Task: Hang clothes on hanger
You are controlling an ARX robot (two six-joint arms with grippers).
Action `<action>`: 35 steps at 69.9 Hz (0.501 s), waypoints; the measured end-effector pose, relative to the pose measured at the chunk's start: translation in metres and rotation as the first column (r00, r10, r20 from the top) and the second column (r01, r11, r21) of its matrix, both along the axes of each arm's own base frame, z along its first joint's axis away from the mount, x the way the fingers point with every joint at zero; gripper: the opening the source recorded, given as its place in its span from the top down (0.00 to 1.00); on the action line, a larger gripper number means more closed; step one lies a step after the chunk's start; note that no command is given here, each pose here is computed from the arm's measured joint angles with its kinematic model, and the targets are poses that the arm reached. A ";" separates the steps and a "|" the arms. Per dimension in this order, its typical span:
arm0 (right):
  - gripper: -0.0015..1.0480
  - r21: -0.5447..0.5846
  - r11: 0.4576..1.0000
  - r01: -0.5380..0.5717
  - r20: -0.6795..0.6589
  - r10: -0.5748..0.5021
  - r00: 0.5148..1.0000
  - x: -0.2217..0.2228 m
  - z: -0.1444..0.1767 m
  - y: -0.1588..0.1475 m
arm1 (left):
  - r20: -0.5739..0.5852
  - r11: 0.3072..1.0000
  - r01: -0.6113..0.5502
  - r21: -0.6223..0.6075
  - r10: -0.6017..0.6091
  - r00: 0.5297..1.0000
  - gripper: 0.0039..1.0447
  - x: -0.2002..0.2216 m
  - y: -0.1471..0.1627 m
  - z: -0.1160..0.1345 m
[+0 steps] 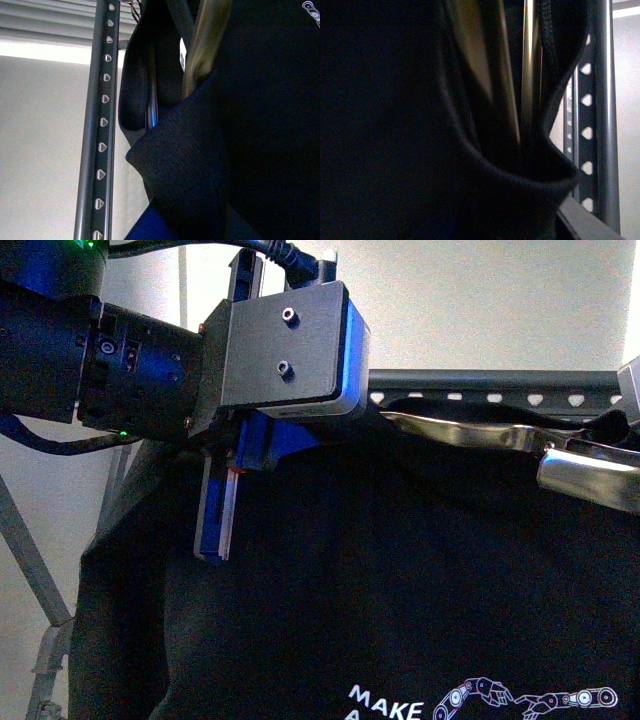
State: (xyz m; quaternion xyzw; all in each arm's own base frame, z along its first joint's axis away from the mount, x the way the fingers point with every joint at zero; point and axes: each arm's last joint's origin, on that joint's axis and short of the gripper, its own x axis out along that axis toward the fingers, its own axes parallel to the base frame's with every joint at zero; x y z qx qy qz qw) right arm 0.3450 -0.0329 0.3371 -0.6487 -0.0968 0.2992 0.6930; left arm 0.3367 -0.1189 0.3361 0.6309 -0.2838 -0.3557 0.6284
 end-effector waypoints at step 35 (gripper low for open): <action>0.96 0.111 0.993 0.045 -0.129 -0.031 0.991 -0.005 -0.021 -0.012 | 0.019 1.000 0.003 -0.002 -0.003 1.000 0.42 0.000 0.000 0.005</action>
